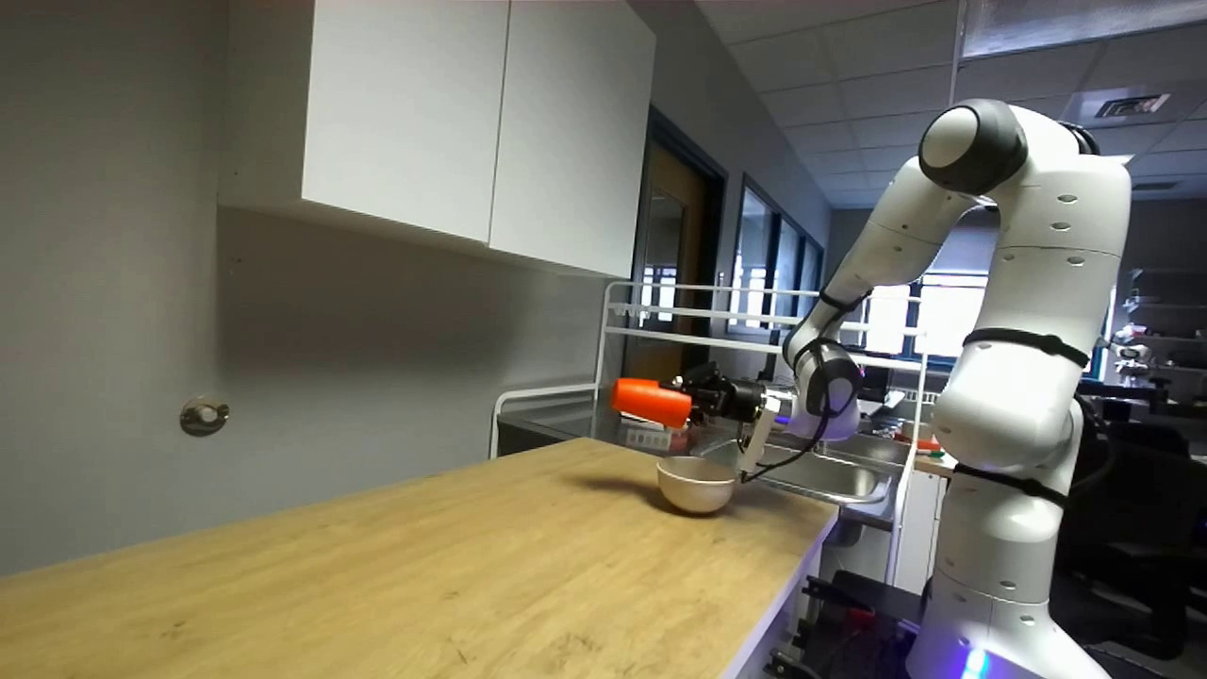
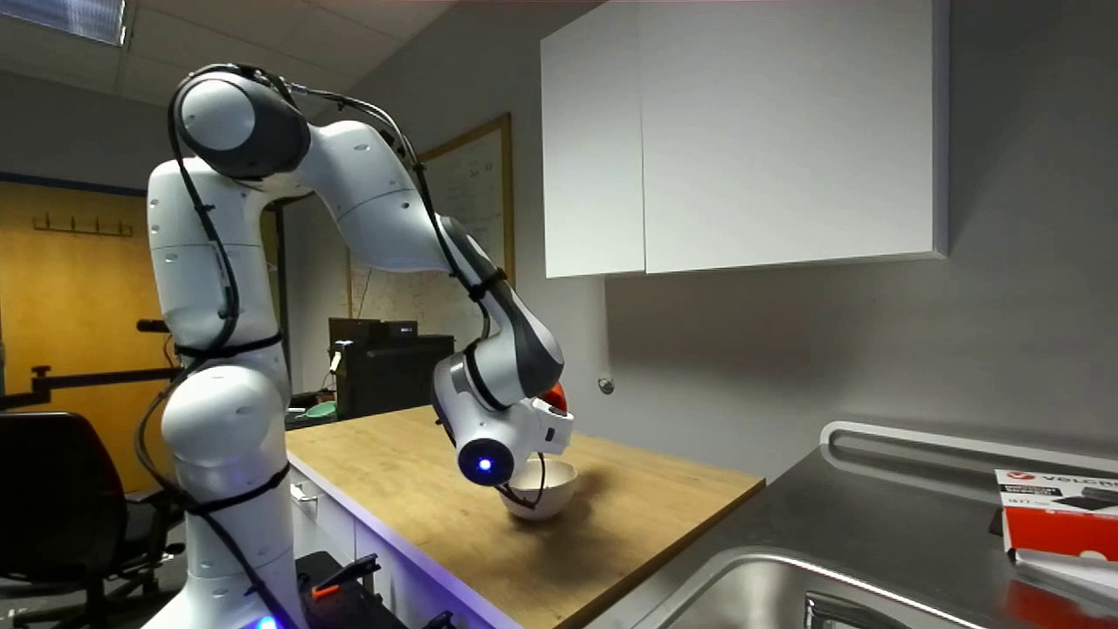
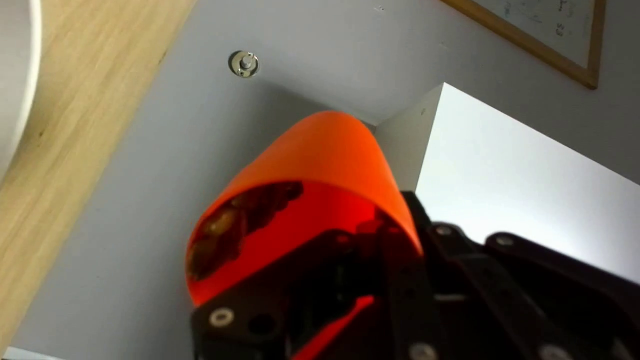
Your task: Pour the contents of the cup into the bowl
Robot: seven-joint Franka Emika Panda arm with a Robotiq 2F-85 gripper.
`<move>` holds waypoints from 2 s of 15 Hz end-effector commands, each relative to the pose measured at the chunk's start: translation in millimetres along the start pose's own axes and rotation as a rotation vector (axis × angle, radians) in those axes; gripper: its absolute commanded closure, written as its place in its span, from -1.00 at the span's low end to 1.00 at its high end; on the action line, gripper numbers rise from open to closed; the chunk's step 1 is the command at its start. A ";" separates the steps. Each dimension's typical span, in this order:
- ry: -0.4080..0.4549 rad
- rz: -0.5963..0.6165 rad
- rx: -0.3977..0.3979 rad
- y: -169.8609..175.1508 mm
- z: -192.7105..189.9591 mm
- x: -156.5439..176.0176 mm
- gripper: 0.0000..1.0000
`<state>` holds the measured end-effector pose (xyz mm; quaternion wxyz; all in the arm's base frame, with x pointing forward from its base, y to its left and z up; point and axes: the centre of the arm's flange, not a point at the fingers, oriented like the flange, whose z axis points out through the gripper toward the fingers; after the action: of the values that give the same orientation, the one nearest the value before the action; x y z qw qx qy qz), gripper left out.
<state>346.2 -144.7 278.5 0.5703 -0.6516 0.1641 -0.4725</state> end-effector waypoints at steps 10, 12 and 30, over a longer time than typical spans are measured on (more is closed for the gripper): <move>-0.019 -0.095 0.065 -47.5 17.8 1.9 0.94; -0.016 -0.104 0.073 -49.5 18.0 3.9 0.94; -0.010 -0.091 0.197 -38.5 19.2 11.6 0.94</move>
<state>357.4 -126.5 321.0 0.6060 -0.6128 0.0945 -0.4984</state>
